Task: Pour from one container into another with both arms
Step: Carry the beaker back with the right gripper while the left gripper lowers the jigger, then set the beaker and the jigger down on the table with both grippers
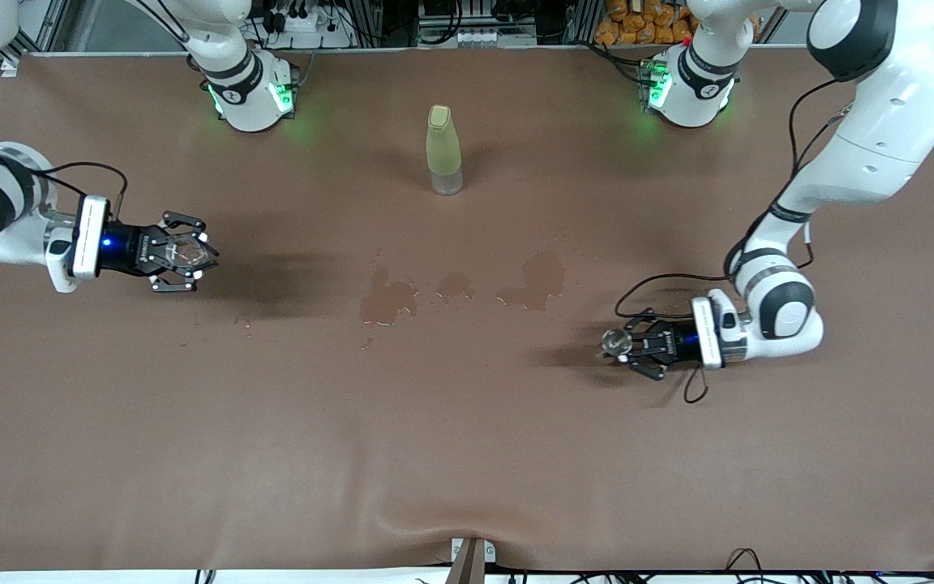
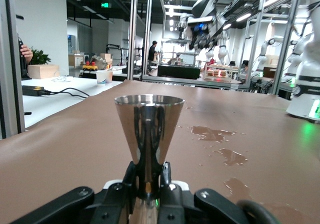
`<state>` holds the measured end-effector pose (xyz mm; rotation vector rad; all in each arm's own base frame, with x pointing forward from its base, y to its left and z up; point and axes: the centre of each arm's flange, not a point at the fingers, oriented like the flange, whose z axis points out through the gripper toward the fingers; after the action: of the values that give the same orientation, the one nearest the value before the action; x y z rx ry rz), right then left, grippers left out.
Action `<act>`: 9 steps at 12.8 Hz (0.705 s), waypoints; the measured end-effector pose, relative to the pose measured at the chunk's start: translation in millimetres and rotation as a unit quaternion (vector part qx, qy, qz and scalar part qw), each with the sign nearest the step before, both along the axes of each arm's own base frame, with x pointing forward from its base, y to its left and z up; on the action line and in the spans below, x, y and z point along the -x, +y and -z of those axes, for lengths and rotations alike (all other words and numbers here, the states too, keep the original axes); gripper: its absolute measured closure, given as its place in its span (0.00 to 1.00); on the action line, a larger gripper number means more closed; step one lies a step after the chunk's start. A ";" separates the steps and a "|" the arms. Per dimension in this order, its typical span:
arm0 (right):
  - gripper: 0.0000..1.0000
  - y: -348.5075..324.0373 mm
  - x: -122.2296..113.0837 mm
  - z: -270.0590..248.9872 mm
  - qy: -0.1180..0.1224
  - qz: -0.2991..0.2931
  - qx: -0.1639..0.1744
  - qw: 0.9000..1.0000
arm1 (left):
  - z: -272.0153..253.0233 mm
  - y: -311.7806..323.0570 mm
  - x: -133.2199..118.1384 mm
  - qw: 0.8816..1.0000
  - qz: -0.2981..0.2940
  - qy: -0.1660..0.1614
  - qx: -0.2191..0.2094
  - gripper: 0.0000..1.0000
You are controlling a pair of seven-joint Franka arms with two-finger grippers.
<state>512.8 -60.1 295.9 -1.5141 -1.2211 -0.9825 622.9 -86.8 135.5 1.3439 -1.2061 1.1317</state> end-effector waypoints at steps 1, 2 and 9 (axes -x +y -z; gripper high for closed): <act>0.82 -7.1 0.3 14.3 -0.015 -0.007 -0.005 1.000 | 1.5 21.6 3.5 1.000 0.012 -0.003 -0.005 0.79; 0.82 -12.5 -1.4 26.3 -0.031 -0.012 -0.011 0.999 | 4.1 48.1 8.5 1.000 0.021 -0.004 -0.012 0.79; 0.82 -37.1 -15.6 106.0 -0.103 -0.039 -0.042 0.993 | 33.3 152.1 45.2 1.000 0.006 -0.011 0.002 0.79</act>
<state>528.4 -97.2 189.9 -1.3152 -1.3558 -1.1453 577.7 65.3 102.2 1.3229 -1.2267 1.1425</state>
